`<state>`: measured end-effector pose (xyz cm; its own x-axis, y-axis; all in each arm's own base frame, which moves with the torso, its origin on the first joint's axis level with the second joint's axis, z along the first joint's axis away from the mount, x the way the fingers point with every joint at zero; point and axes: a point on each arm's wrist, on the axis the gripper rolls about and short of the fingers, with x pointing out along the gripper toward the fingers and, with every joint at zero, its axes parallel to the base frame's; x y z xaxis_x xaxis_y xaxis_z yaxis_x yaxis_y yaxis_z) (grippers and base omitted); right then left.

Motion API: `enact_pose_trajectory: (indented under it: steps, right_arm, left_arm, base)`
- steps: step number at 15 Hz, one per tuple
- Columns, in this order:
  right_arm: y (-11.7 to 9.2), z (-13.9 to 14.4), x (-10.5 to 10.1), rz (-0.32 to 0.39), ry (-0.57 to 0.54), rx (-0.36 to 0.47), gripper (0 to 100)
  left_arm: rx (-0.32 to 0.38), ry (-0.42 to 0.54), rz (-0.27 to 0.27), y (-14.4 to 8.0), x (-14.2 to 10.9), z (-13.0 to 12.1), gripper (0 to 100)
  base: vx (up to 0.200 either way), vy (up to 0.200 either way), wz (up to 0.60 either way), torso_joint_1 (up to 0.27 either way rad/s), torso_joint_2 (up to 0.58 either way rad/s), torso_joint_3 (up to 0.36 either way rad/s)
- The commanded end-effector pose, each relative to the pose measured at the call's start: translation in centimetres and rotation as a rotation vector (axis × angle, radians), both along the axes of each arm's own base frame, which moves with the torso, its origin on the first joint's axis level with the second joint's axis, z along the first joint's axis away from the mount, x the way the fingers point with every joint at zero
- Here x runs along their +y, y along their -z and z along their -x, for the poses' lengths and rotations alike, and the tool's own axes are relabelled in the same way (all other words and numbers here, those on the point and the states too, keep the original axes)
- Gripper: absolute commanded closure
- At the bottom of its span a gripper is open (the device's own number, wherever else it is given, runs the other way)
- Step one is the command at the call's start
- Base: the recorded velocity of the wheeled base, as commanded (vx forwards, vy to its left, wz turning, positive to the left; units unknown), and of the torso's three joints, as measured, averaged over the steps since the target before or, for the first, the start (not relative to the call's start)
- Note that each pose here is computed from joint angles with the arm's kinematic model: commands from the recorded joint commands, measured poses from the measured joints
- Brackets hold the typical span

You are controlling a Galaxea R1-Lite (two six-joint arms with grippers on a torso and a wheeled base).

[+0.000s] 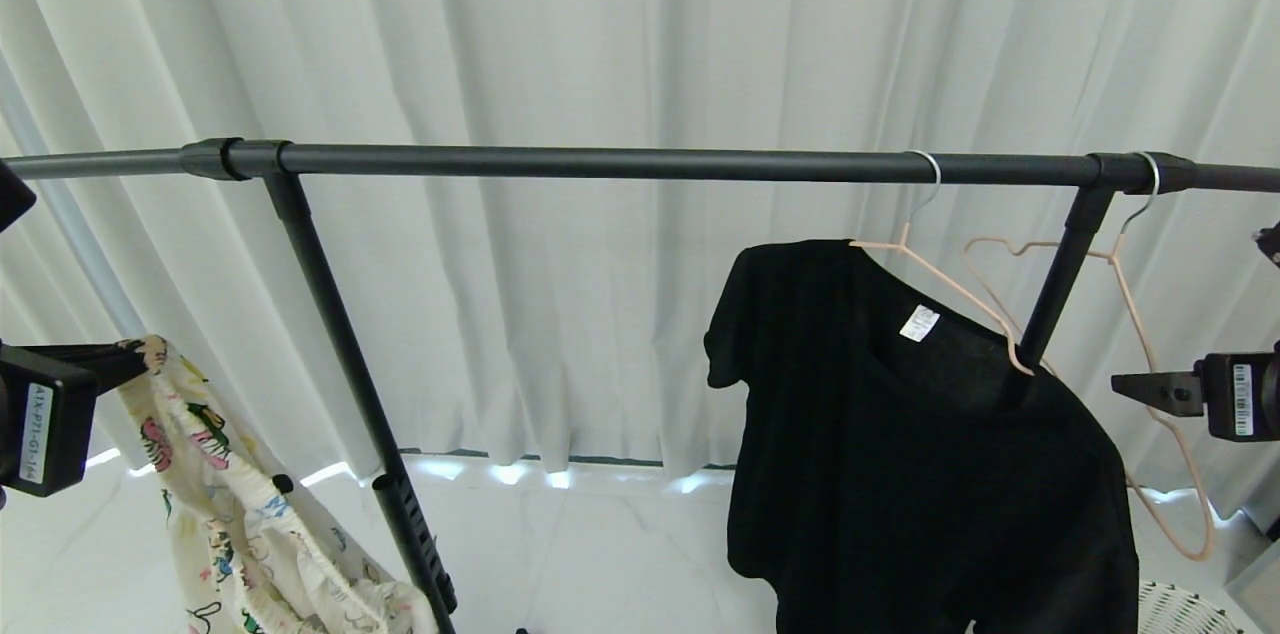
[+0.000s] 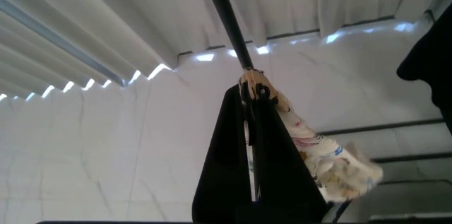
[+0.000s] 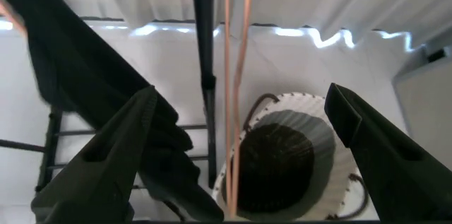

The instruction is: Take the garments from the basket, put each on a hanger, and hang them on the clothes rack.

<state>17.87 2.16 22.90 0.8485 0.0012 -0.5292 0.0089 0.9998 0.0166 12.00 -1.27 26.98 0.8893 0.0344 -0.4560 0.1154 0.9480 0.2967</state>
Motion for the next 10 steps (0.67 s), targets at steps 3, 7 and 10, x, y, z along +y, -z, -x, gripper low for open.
enact_pose_trajectory:
  steps: [3, 7, 10]
  right_arm:
    - [2.4, -3.1, -0.4, -0.003, 0.018, 0.068, 0]
    - [3.4, -5.0, -0.2, 0.009, 0.002, 0.066, 0]
    - [3.8, -5.6, -0.7, 0.003, -0.002, 0.076, 0]
  left_arm:
    - [0.005, 0.002, -0.005, 0.3, 0.0, -0.3, 100]
    - [0.011, 0.0, -0.007, 0.5, 0.0, -0.3, 100]
    - [0.016, 0.002, -0.006, 0.6, 0.0, -0.4, 100]
  base:
    - [0.0, 0.0, 0.0, 0.0, 0.0, 0.0]
    - [0.0, 0.0, 0.0, 0.0, 0.0, 0.0]
    - [0.0, 0.0, 0.0, 0.0, 0.0, 0.0]
